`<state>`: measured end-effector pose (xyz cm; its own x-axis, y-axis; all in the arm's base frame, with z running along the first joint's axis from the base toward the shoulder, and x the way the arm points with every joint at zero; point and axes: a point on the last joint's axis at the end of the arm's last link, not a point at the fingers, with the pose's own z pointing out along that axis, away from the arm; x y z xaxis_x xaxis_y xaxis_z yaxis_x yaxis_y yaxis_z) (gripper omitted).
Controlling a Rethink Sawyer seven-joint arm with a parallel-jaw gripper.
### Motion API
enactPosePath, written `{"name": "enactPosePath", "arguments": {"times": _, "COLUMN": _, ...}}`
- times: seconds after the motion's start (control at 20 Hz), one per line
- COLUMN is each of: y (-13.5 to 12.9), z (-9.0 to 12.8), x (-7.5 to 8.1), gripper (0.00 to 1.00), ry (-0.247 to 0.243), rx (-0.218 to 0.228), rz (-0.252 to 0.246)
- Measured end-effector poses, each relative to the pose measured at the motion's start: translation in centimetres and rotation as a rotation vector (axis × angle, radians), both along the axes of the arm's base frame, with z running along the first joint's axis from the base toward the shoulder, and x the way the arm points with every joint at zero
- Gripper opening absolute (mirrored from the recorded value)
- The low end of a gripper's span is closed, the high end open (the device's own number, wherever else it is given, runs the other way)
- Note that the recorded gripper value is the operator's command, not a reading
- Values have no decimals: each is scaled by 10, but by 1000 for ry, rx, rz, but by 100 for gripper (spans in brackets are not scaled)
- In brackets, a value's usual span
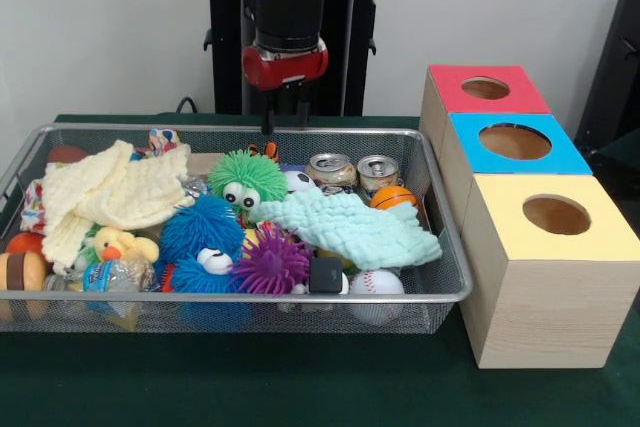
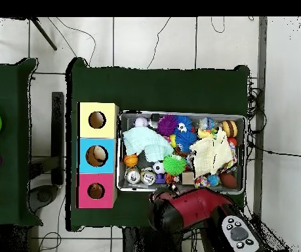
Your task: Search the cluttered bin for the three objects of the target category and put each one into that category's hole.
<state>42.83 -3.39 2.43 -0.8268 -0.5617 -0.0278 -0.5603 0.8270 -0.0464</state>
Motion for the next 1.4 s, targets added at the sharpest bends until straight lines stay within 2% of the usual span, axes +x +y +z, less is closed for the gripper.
{"name": "enactPosePath", "arguments": {"times": 0.6, "y": 7, "z": -4, "x": 3, "gripper": 100, "ry": 37, "rx": 5, "rz": -4}}
{"name": "enactPosePath", "arguments": {"times": 1.4, "y": 6, "z": -6, "x": 11, "gripper": 100, "ry": 97, "rx": 6, "rz": -40}}
